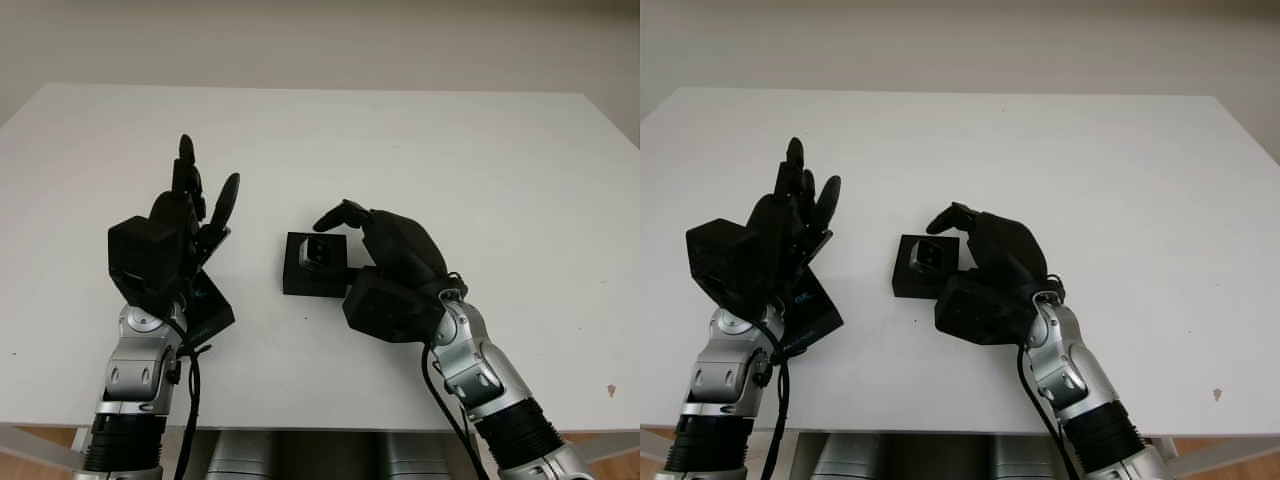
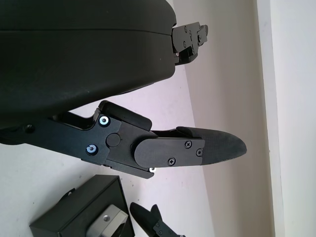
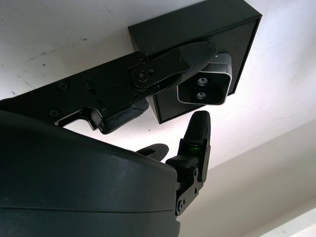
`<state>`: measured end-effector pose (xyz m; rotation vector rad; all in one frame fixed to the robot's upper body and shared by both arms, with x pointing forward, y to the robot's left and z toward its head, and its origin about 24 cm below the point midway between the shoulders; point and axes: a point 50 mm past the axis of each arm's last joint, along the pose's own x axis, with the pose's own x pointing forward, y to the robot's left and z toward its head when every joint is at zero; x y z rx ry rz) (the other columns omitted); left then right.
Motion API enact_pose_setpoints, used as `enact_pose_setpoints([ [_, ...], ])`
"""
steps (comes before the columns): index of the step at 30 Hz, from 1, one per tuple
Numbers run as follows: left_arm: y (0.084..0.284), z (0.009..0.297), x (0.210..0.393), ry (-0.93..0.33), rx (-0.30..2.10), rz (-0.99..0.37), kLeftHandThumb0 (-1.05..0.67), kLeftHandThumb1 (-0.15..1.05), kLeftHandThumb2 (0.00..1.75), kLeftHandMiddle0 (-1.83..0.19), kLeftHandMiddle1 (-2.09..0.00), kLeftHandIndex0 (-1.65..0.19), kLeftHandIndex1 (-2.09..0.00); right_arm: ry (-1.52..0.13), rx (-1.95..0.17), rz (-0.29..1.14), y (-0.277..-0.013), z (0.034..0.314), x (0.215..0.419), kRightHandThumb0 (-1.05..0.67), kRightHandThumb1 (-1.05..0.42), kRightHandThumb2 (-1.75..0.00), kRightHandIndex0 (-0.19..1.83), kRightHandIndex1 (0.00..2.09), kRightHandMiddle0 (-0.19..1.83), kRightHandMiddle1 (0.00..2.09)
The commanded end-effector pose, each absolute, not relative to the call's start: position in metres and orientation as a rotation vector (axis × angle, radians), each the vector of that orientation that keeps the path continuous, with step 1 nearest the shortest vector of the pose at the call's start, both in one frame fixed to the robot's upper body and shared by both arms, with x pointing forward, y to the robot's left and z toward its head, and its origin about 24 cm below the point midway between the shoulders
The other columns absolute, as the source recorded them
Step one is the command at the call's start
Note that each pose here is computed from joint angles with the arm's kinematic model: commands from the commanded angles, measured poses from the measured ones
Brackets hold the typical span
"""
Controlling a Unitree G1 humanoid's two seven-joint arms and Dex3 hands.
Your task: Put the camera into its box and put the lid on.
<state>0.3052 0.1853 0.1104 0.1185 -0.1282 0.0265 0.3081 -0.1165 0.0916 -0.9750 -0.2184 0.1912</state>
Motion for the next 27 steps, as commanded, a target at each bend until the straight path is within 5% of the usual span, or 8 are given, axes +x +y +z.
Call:
enact_pose_setpoints([
  [1, 0.185, 0.118, 0.305, -0.157, 0.124, 0.025, -0.77, 1.05, 0.41, 0.19, 0.0, 0.19, 0.0, -0.221, -0.991, 0.189, -0.118, 0.092, 0.308, -0.65, -0.88, -0.05, 0.35, 0.18, 0.36, 0.93],
  [27, 0.186, 0.118, 0.304, -0.172, 0.135, 0.045, -0.76, 1.05, 0.41, 0.19, 0.0, 0.19, 0.0, -0.265, -1.039, 0.155, -0.123, 0.075, 0.316, -0.52, -0.87, -0.05, 0.45, 0.18, 0.53, 1.0],
])
